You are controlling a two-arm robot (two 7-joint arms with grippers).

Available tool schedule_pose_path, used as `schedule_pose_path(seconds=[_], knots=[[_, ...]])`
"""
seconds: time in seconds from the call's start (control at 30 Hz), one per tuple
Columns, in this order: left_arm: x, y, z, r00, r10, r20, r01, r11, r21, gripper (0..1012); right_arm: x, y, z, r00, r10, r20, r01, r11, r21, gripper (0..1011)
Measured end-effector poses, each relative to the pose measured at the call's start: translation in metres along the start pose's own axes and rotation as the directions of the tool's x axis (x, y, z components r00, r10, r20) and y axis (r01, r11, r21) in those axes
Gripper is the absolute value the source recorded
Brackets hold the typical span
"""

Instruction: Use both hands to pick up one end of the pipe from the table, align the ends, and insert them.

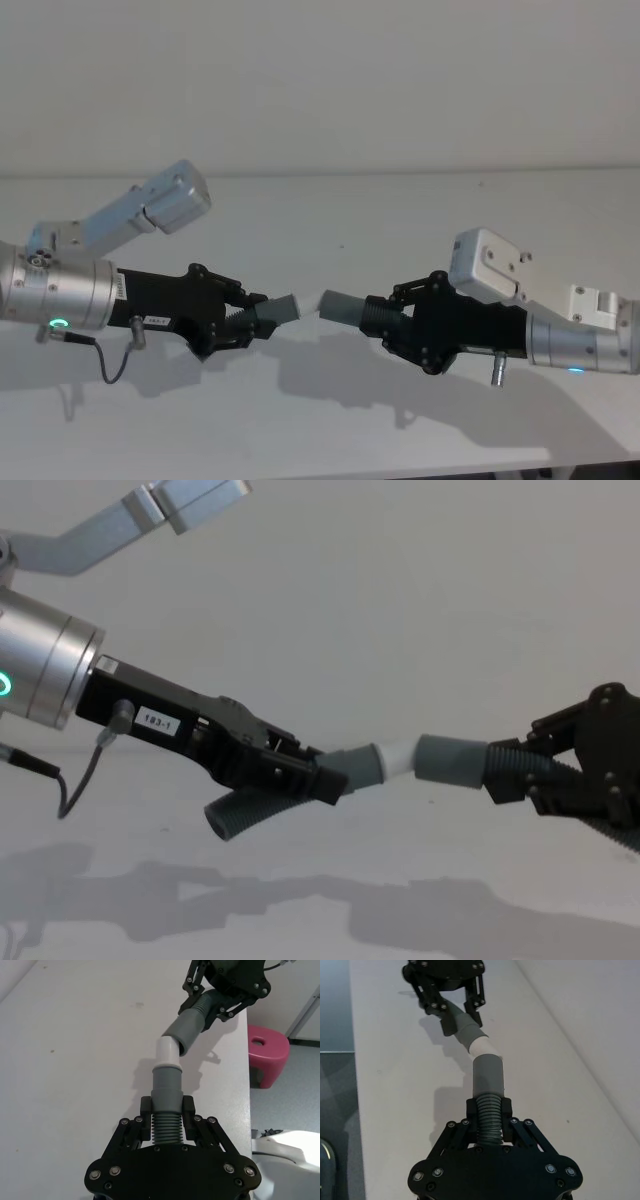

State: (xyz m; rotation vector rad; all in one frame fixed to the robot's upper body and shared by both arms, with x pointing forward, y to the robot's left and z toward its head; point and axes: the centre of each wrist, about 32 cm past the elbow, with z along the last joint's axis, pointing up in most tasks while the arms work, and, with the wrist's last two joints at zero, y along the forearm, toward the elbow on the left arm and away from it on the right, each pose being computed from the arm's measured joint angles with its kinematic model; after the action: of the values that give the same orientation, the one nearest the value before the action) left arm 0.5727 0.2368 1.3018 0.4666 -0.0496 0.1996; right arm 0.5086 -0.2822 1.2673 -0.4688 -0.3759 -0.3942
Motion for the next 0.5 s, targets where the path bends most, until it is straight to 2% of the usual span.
schedule_pose_path(seconds=[0.5], knots=[[0.0063, 0.0019, 0.0044, 0.9991, -0.031, 0.028, 0.03, 0.9994, 0.019, 329, 0.0093, -0.0012, 0.0095, 0.992, 0.112, 0.066, -0.111, 0.994, -0.023, 236]])
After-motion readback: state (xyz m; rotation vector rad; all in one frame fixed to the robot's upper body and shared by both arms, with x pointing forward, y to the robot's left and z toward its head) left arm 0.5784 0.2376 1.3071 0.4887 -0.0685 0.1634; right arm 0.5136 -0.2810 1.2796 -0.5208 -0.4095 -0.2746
